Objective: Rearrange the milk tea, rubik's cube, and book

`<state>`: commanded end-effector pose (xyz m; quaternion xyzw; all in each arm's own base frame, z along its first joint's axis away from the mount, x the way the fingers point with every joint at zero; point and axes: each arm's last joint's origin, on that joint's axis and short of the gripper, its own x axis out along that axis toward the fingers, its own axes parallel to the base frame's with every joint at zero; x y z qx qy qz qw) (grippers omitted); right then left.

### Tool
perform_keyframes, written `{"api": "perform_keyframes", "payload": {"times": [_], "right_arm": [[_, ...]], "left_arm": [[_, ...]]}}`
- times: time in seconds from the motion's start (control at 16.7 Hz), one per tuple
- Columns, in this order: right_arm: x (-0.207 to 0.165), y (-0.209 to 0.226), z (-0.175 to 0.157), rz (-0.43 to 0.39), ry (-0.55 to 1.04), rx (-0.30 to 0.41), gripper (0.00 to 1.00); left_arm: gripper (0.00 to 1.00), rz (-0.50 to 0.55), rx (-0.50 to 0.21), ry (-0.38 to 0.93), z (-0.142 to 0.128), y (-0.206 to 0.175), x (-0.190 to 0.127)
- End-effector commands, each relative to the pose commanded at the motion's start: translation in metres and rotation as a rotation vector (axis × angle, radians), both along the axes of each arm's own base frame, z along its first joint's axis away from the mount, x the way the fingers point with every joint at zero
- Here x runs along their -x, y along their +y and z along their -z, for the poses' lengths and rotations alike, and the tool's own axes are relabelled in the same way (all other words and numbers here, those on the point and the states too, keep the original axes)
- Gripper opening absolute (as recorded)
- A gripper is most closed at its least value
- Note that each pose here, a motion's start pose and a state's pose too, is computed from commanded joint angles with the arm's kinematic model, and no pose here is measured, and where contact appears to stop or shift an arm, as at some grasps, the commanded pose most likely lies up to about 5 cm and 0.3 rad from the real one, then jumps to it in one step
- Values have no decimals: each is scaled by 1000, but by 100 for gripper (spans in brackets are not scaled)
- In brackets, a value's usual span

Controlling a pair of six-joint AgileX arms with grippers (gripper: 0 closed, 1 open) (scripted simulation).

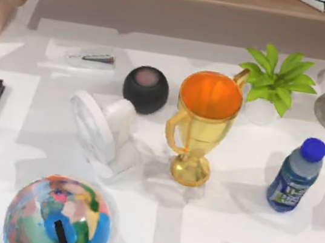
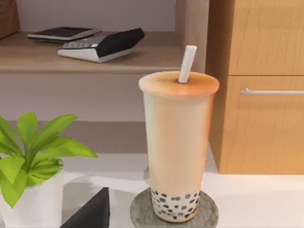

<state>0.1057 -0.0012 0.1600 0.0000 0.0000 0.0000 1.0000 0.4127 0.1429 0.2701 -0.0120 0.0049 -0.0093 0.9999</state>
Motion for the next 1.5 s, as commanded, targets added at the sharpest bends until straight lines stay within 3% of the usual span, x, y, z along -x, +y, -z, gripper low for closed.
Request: {"api": "perform_keyframes", "payload": {"times": [0.3, 0.66, 1.32, 1.5], "right_arm": [[0, 0, 0, 0, 0, 0, 100], [0, 0, 0, 0, 0, 0, 100], [0, 0, 0, 0, 0, 0, 100], [0, 0, 0, 0, 0, 0, 100]], "left_arm": [[100, -2, -3, -6, 22, 24, -26], [100, 1, -1, -2, 23, 22, -26], [100, -2, -3, -6, 23, 24, -56], [77, -2, -3, -6, 23, 24, -56]]}}
